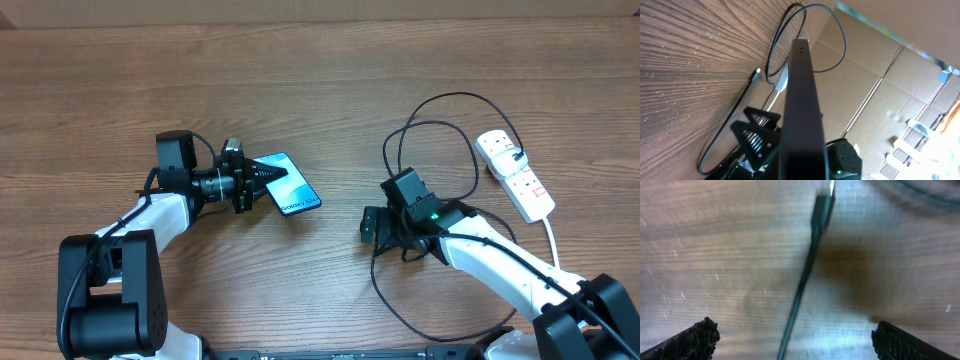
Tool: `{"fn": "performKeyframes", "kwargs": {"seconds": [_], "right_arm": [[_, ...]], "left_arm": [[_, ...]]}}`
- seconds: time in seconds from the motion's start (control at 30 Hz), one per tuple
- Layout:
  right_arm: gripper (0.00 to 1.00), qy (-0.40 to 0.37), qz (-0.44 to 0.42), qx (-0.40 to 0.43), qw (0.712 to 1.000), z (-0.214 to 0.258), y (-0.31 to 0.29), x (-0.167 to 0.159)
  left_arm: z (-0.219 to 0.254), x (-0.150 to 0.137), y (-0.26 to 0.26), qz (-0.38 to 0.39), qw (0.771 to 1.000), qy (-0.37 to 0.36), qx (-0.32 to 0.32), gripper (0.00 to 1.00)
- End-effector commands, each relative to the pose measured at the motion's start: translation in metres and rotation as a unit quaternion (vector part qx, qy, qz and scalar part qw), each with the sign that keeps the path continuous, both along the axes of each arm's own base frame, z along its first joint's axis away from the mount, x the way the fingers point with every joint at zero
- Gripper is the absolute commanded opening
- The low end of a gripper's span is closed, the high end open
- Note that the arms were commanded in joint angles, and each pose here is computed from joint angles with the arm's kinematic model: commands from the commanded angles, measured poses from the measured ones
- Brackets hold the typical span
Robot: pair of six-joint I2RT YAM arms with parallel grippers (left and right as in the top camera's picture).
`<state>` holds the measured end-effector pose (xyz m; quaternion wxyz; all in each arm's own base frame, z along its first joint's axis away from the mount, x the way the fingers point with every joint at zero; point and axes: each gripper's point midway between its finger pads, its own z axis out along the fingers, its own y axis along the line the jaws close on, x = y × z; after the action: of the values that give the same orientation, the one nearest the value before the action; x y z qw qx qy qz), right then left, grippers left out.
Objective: Plug charger to phone and switch on socket
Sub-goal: 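Reach the right gripper down to the black cable's USB-C end and grasp it, then raise the phone upright with the left gripper and bring the connector below it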
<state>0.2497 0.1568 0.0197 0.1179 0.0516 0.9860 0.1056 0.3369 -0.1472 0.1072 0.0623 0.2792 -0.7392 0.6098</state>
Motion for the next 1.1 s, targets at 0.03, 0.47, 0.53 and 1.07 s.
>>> {"fn": "performKeyframes", "kwargs": {"seconds": [0.03, 0.47, 0.53, 1.07], "right_arm": [[0.84, -0.046, -0.001, -0.012, 0.999, 0.008, 0.002, 0.019], [0.57, 0.001, -0.050, -0.065, 0.997, -0.035, -0.008, 0.011], [0.50, 0.000, -0.050, -0.064, 0.997, -0.035, -0.007, 0.011], [0.04, 0.021, -0.033, -0.028, 0.999, -0.021, 0.006, 0.004]], "left_arm": [[0.010, 0.001, -0.002, -0.015, 1.000, -0.020, -0.013, 0.04], [0.012, 0.002, -0.002, -0.016, 0.999, -0.031, -0.012, 0.04], [0.012, 0.002, -0.002, -0.016, 0.999, -0.031, -0.012, 0.04], [0.020, 0.000, 0.000, -0.041, 0.993, -0.107, -0.017, 0.04]]}}
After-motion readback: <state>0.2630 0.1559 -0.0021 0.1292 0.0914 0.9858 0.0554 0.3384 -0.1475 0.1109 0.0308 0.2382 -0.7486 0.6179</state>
